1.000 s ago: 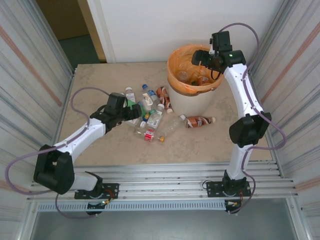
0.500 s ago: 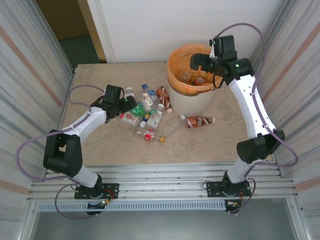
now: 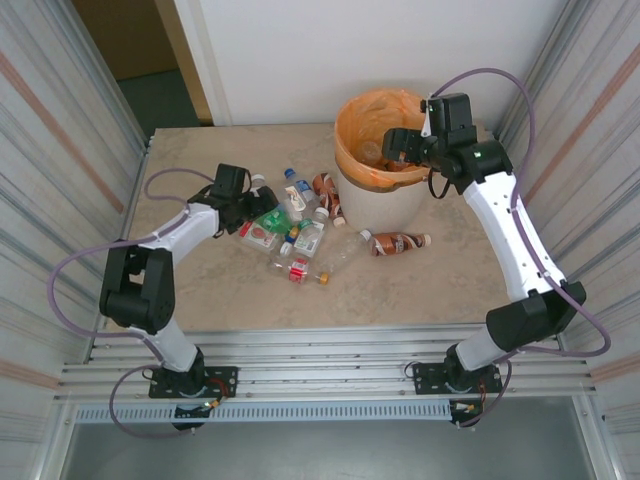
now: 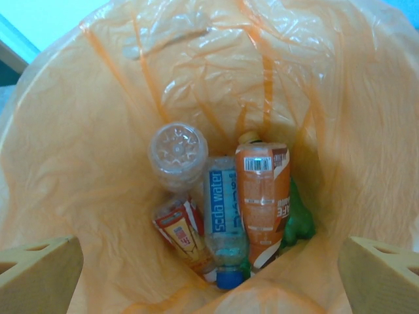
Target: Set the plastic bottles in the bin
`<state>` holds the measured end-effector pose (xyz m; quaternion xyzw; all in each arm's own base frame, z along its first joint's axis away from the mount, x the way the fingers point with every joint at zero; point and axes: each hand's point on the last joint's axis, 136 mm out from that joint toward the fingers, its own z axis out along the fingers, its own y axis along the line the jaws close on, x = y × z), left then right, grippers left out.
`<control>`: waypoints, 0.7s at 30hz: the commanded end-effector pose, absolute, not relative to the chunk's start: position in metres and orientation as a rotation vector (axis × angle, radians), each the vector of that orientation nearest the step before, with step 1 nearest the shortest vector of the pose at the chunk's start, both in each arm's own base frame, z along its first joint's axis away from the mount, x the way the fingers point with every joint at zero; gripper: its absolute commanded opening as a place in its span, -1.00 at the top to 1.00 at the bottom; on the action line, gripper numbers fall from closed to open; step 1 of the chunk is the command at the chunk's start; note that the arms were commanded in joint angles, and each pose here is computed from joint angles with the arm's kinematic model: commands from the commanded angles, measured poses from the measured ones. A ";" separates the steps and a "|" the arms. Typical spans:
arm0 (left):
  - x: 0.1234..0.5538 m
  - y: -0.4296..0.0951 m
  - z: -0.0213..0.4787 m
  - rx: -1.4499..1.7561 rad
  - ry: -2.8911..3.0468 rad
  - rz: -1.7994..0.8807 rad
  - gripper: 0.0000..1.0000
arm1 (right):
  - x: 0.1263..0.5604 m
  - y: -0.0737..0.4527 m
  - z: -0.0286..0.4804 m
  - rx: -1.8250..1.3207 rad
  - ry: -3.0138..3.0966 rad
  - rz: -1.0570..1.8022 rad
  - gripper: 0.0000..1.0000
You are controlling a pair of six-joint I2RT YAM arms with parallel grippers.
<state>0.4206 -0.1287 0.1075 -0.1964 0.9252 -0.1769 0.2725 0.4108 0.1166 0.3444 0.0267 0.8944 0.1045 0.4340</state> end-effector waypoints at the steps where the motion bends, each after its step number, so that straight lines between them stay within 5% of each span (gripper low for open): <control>1: 0.430 -0.133 0.118 -0.537 2.461 -0.511 -0.96 | 0.400 0.116 0.363 0.066 2.166 0.278 -0.96; 21: 0.442 -0.134 0.095 -0.555 2.500 -0.490 -0.75 | 0.386 0.122 0.348 0.075 2.179 0.312 -0.96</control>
